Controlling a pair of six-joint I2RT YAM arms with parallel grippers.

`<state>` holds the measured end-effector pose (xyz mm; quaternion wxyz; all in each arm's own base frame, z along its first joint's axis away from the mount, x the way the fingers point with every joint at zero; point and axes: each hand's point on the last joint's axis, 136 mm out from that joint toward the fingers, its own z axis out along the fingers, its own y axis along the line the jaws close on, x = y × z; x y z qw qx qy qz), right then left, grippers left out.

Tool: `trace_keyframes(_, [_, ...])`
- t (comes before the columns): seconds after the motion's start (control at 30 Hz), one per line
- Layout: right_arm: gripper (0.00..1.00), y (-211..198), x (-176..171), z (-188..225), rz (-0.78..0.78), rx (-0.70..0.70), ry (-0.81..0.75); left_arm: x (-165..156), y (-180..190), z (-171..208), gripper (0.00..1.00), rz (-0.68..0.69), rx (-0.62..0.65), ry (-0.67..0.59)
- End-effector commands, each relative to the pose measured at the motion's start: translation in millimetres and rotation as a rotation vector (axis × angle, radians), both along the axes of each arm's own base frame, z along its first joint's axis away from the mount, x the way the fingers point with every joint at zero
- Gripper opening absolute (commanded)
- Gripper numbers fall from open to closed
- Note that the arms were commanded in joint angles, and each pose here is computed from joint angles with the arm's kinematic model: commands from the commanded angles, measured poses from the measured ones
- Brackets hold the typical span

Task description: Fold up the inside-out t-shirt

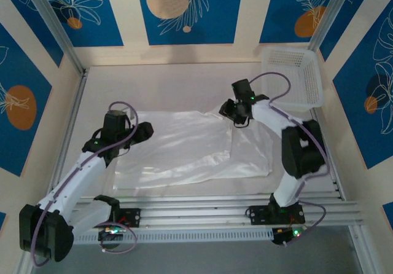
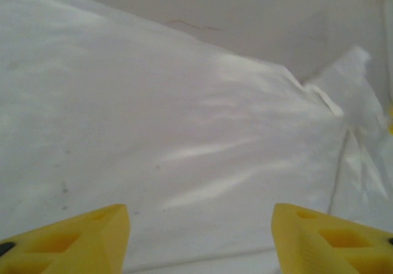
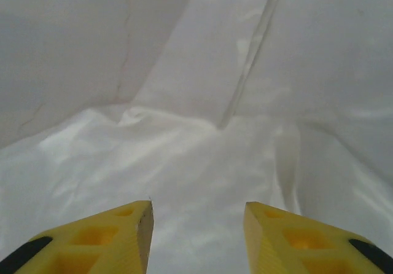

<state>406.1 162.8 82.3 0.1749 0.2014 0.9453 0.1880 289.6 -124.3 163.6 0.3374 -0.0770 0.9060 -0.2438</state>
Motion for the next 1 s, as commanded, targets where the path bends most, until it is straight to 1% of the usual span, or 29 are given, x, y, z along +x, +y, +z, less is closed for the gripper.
trace_keyframes(0.0, [0.45, 3, 5, -21, 0.016, -0.026, 0.073, -9, -15, 13, 0.65, -0.117, 0.022, -0.039])
trace_keyframes(0.1, [0.46, 6, 12, -37, 0.016, -0.015, 0.097, -15, -12, 5, 0.67, -0.107, 0.031, -0.027])
trace_keyframes(0.2, [0.45, 9, 17, -47, 0.019, -0.001, 0.114, -17, -13, -2, 0.68, -0.102, 0.013, -0.019])
trace_keyframes(0.4, [0.39, 11, 24, -43, 0.021, -0.004, 0.088, -16, -15, -14, 0.69, -0.104, 0.018, 0.014])
trace_keyframes(0.57, [0.36, 13, 26, -41, 0.025, 0.000, 0.090, -14, -13, -15, 0.70, -0.093, 0.029, 0.008])
trace_keyframes(0.7, [0.35, 15, 27, -49, 0.022, 0.018, 0.113, -13, -12, -19, 0.70, -0.087, 0.035, 0.019])
trace_keyframes(0.8, [0.29, 17, 28, -51, 0.014, 0.029, 0.118, -13, -10, -22, 0.71, -0.080, 0.041, 0.028])
trace_keyframes(0.9, [0.26, 18, 32, -44, 0.012, 0.027, 0.104, -14, -9, -24, 0.71, -0.071, 0.047, 0.035])
trace_keyframes(0.93, [0.24, 18, 33, -42, 0.011, 0.024, 0.100, -14, -8, -24, 0.72, -0.070, 0.049, 0.035])
trace_keyframes(0.97, [0.20, 19, 35, -39, 0.016, 0.024, 0.093, -14, -8, -23, 0.72, -0.066, 0.051, 0.033])
